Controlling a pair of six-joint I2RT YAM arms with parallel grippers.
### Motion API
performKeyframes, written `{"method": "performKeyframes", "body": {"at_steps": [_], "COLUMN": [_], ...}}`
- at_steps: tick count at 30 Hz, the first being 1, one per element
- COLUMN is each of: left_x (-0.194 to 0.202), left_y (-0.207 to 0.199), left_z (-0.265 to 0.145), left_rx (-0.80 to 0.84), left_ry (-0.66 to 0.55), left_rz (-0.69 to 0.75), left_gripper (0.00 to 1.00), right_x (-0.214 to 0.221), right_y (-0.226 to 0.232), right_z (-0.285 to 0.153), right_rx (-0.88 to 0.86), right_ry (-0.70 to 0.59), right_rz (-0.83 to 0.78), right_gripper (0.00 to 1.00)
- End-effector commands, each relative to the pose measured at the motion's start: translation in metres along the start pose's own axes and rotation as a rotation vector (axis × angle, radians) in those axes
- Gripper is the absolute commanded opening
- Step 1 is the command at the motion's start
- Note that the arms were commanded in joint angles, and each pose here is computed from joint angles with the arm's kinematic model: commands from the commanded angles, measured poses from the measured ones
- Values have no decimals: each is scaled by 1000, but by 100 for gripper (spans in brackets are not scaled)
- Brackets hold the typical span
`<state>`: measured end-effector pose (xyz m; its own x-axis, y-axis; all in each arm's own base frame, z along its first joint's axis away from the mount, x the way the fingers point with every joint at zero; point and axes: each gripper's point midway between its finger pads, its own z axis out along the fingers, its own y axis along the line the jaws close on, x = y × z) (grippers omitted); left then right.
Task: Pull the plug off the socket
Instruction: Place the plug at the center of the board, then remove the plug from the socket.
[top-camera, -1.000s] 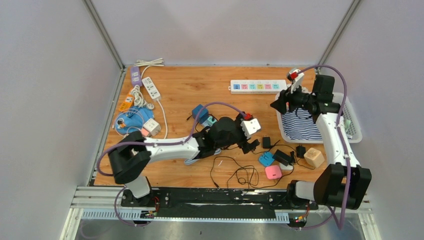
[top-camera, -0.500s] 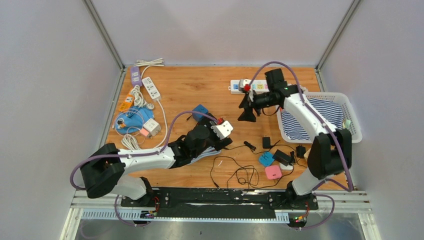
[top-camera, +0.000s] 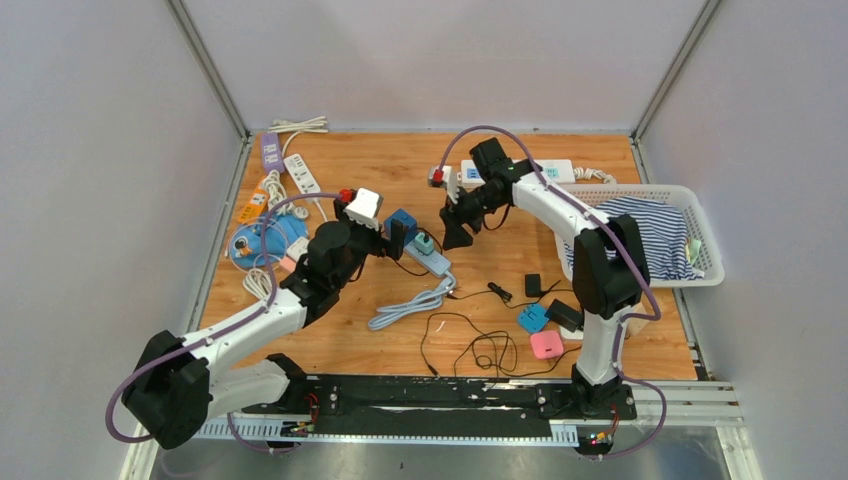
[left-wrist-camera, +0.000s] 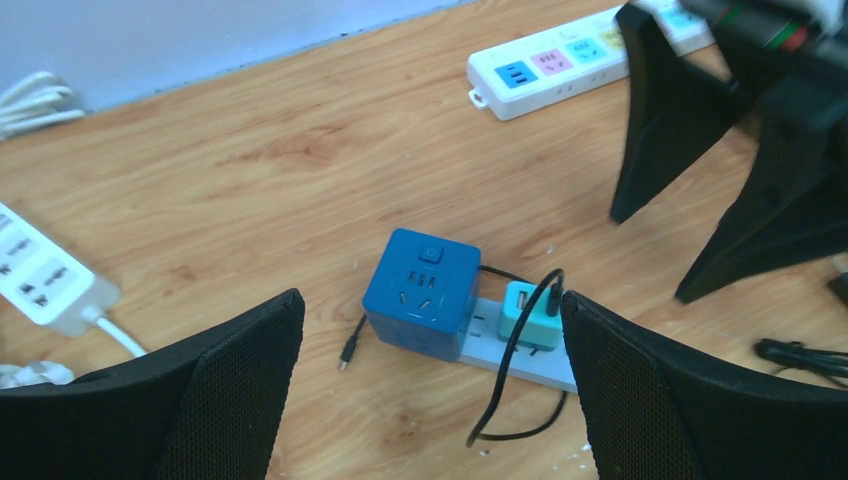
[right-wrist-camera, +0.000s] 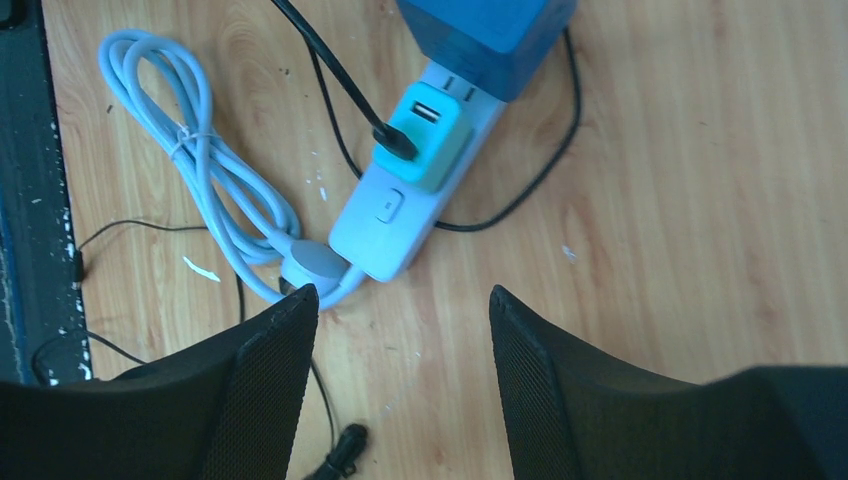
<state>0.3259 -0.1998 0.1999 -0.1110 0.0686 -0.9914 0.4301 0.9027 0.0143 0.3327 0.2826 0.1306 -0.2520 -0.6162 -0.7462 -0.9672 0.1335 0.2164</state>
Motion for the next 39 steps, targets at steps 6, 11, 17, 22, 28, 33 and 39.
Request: {"method": "performKeyframes", "body": {"at_steps": [6, 11, 17, 22, 28, 33, 39], "left_x": [20, 25, 23, 22, 24, 26, 27], "left_y": [-2, 5, 18, 26, 29, 30, 31], "left_z": [-4, -5, -10, -15, -17, -16, -17], "left_rx": [20, -13, -78, -118, -131, -138, -142], "left_ry": [41, 51, 33, 22, 21, 27, 28], "left_rz": [-99, -87, -79, -78, -74, -70, -69], "left_gripper": [100, 100, 100, 100, 100, 100, 100], "right_x": [-2, 1, 6, 11, 16, 18, 11], "right_y": [7, -7, -8, -6, -17, -23, -26], "right_z": [42, 53, 67, 80, 85, 87, 87], "right_rx": [115, 228, 231, 218, 256, 269, 259], "right_ry": [60, 71, 57, 73, 96, 105, 94], "right_rz": [106, 207, 278, 295, 289, 270, 251], "right_gripper": [69, 71, 69, 64, 57, 54, 55]}}
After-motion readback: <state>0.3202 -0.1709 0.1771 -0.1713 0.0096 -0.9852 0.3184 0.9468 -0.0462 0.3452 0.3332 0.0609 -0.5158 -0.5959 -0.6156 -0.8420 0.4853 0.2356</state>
